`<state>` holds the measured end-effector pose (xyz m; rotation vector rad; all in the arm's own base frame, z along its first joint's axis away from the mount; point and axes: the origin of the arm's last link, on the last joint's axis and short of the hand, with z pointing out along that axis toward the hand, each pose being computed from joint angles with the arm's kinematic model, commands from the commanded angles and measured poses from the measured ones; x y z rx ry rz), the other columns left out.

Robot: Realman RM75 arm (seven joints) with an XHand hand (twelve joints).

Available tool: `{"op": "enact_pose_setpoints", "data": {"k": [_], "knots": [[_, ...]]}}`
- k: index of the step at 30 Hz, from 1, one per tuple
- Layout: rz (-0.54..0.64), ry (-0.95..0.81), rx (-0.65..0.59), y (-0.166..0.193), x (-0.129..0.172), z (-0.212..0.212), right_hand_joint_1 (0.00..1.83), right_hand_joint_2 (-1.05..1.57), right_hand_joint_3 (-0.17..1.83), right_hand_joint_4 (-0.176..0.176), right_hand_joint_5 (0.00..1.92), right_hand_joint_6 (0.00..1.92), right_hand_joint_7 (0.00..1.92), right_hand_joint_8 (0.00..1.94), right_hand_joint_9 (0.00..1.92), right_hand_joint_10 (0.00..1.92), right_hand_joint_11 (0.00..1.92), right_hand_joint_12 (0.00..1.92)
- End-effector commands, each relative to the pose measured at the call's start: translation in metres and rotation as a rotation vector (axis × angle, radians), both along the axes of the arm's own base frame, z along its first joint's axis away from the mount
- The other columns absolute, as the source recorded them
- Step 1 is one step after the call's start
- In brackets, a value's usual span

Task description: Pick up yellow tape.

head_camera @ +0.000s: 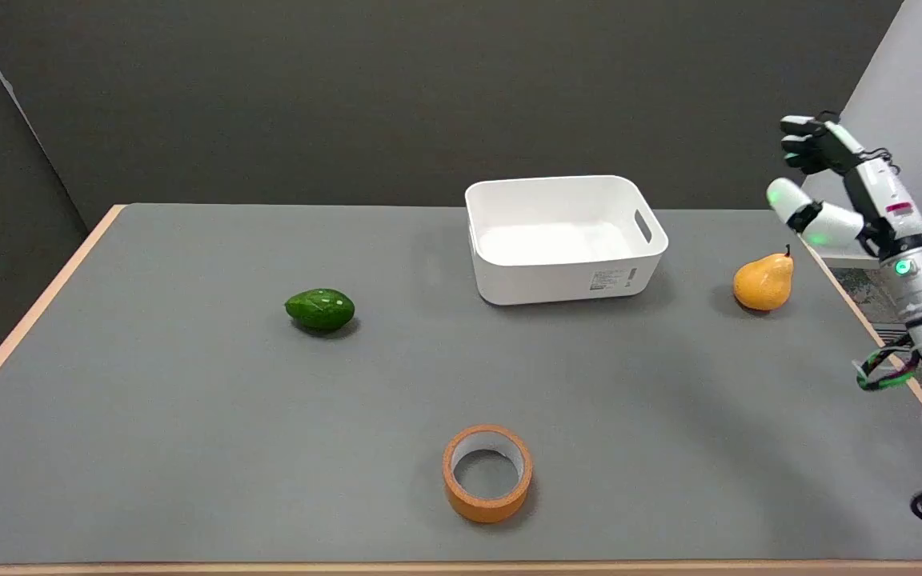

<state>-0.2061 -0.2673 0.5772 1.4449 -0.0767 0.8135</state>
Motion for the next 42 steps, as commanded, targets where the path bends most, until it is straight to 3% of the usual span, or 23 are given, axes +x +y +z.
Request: {"op": "enact_pose_setpoints", "data": {"k": [1,5,7,11,16,23,27,37,39,42], "knots": [[-0.029,0.249,0.443,0.055,0.015,-0.13,0.4,0.62,0.97,0.142,0.22,0.5,0.36,0.44,0.35,0.76,0.2,1.26],[-0.016,0.37,0.503,0.058,0.012,-0.161,0.4,0.61,0.97,0.141,0.2,0.46,0.3,0.37,0.29,0.67,0.16,1.21],[0.002,0.467,0.513,0.06,0.015,-0.175,0.56,0.61,0.99,0.13,0.16,0.43,0.22,0.3,0.2,0.57,0.1,1.16],[0.023,0.652,0.515,0.06,0.02,-0.194,0.66,0.57,1.0,0.11,0.1,0.36,0.12,0.23,0.11,0.51,0.05,1.13],[0.008,0.775,0.546,0.056,0.019,-0.204,0.5,0.51,0.96,0.097,0.04,0.28,0.06,0.22,0.06,0.5,0.03,1.11],[-0.023,0.988,0.675,0.034,0.0,-0.239,0.47,0.52,0.99,0.103,0.0,0.11,0.04,0.18,0.04,0.51,0.09,0.97],[-0.021,1.02,0.738,0.025,-0.009,-0.258,0.52,0.5,0.97,0.093,0.0,0.0,0.01,0.21,0.07,0.45,0.04,1.08],[-0.097,1.197,0.846,0.018,-0.035,-0.289,0.55,0.49,0.95,0.076,0.0,0.0,0.0,0.18,0.06,0.43,0.05,1.06],[-0.123,1.207,0.871,0.02,-0.042,-0.293,0.53,0.5,0.96,0.075,0.0,0.0,0.01,0.08,0.03,0.45,0.1,0.94],[-0.134,1.2,0.895,0.021,-0.048,-0.299,0.55,0.49,0.95,0.07,0.0,0.0,0.0,0.07,0.03,0.42,0.08,0.96]]}}
